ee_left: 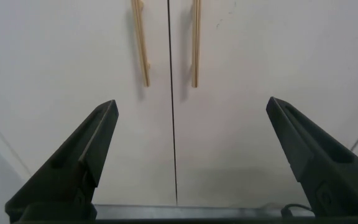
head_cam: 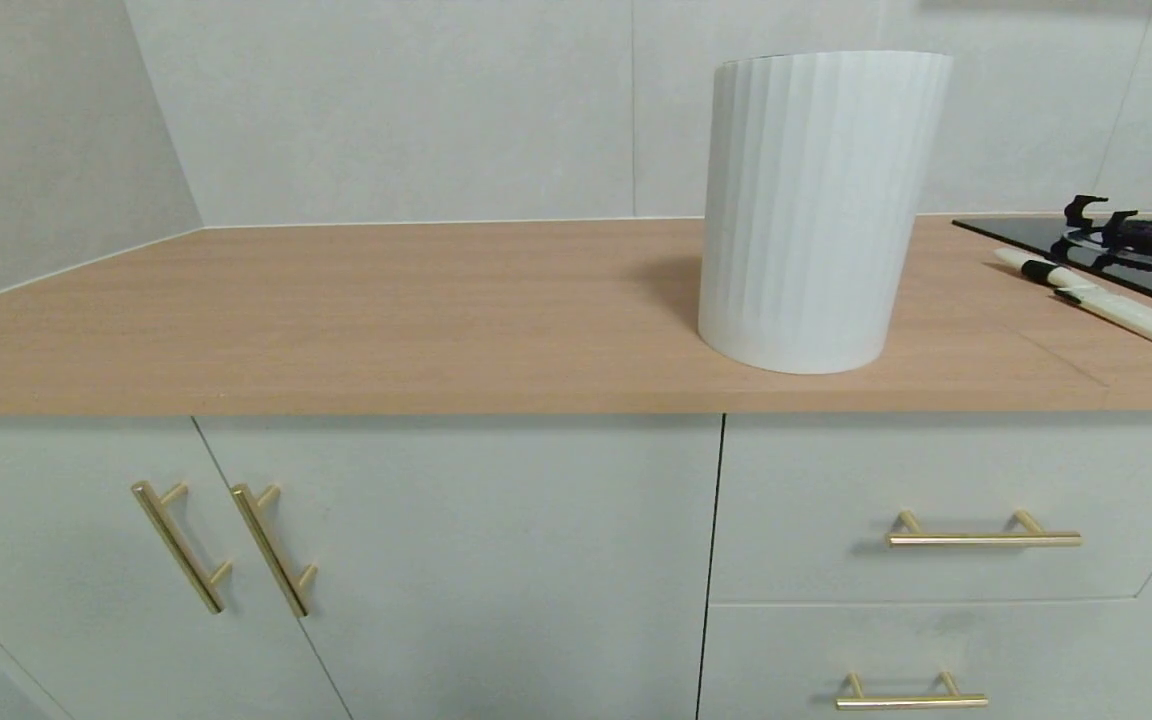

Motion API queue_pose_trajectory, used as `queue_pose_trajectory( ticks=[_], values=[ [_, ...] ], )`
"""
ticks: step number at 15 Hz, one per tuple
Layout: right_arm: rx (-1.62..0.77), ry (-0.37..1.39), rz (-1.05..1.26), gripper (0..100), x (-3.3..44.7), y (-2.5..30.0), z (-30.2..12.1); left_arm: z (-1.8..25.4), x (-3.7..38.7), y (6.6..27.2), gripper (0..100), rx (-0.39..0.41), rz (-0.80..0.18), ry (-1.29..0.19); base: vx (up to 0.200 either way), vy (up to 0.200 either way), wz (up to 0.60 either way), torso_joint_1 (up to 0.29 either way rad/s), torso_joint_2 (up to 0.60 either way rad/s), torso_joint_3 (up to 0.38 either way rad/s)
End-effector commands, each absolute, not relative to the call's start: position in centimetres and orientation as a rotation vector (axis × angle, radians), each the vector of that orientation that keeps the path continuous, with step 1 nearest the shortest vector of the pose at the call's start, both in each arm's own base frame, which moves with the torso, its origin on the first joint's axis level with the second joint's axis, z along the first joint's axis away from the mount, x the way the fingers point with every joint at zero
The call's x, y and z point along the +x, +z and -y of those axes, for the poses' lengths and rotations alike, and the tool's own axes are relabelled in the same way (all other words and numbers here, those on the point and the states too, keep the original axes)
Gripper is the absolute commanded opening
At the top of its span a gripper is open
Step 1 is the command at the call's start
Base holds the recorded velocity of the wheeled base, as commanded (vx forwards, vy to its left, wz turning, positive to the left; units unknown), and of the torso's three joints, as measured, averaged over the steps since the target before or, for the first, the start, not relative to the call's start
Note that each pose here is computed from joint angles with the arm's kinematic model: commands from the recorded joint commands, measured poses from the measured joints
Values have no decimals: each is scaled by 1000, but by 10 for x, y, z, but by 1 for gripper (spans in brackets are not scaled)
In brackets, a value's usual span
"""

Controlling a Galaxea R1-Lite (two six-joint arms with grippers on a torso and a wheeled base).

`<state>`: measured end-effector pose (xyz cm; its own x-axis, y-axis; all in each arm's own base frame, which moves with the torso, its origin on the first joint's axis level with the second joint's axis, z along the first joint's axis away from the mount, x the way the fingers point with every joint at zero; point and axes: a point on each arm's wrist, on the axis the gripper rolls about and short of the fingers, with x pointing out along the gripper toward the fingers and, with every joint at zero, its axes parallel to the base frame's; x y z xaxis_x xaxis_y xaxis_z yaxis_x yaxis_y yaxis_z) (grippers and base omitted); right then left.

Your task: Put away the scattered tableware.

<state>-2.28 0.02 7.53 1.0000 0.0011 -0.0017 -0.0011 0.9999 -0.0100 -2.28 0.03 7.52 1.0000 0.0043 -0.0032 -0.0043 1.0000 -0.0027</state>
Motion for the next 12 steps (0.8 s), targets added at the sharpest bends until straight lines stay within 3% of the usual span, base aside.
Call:
queue_pose_trajectory(
  ticks=[1, 5, 12],
  values=[
    [-11, 2, -3, 100, -23, 75, 0, 0, -23, 75, 100, -3, -3, 5, 0, 0, 0, 0, 0, 0],
    [-11, 2, -3, 100, -23, 75, 0, 0, -23, 75, 100, -3, -3, 5, 0, 0, 0, 0, 0, 0],
    [-11, 2, -3, 100, -23, 75, 0, 0, -23, 75, 100, -2, -3, 5, 0, -200, 0, 4, 0, 2]
  ],
)
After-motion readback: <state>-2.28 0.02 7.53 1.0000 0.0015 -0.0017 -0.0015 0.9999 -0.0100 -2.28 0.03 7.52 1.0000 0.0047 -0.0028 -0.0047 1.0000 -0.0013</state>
